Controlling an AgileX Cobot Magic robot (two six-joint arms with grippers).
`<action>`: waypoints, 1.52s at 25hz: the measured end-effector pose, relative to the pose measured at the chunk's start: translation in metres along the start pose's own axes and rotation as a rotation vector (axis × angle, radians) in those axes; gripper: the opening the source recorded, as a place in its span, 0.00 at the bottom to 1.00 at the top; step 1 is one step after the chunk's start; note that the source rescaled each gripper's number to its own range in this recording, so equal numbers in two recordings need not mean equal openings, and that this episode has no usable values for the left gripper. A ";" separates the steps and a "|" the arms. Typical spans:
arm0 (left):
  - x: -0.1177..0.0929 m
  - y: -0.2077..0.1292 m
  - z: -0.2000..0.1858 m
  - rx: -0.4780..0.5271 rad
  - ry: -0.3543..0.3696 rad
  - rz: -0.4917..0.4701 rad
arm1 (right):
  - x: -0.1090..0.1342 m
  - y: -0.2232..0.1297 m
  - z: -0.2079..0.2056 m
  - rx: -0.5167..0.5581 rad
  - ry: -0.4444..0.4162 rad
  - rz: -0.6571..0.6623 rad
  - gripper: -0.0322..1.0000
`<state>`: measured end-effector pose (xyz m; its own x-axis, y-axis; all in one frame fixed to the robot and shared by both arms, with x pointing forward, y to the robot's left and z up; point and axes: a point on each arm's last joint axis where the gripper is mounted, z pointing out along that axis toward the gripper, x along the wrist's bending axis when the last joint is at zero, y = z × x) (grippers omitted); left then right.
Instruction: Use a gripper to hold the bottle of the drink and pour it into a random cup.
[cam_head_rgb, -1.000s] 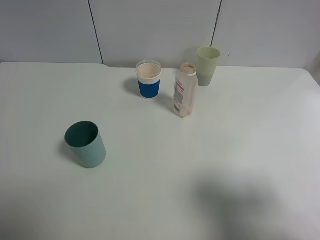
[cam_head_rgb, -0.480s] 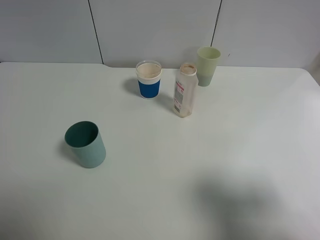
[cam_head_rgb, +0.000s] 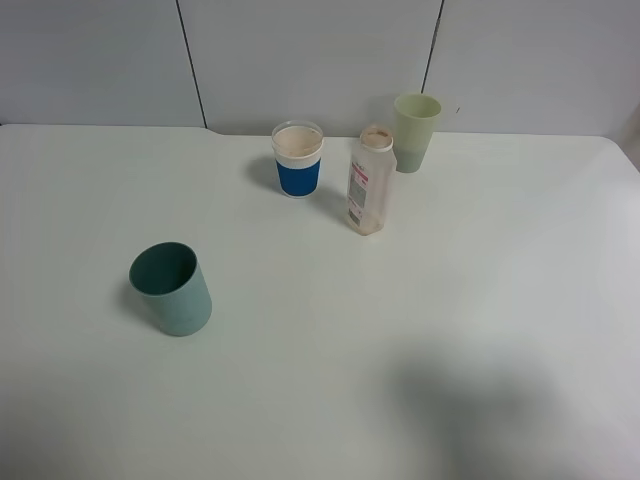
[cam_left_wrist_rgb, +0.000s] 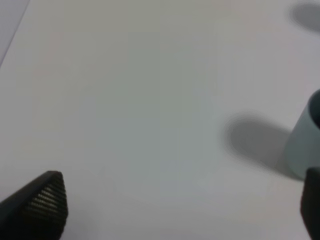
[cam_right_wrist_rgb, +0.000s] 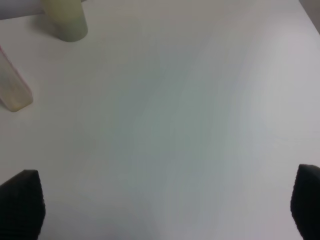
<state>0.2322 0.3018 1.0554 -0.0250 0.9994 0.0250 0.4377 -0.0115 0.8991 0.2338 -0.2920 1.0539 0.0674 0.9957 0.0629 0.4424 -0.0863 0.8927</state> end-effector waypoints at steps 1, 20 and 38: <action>0.000 0.000 0.000 0.000 0.000 0.000 | 0.000 0.000 0.000 0.000 0.000 0.000 1.00; 0.000 0.000 0.000 0.000 0.000 0.000 | 0.000 0.000 0.000 0.000 0.000 0.000 1.00; 0.000 0.000 0.000 0.000 0.000 0.000 | 0.000 0.000 0.000 0.000 0.000 0.000 1.00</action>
<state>0.2322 0.3018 1.0554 -0.0250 0.9994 0.0250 0.4377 -0.0115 0.8991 0.2338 -0.2920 1.0539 0.0674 0.9957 0.0629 0.4424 -0.0863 0.8927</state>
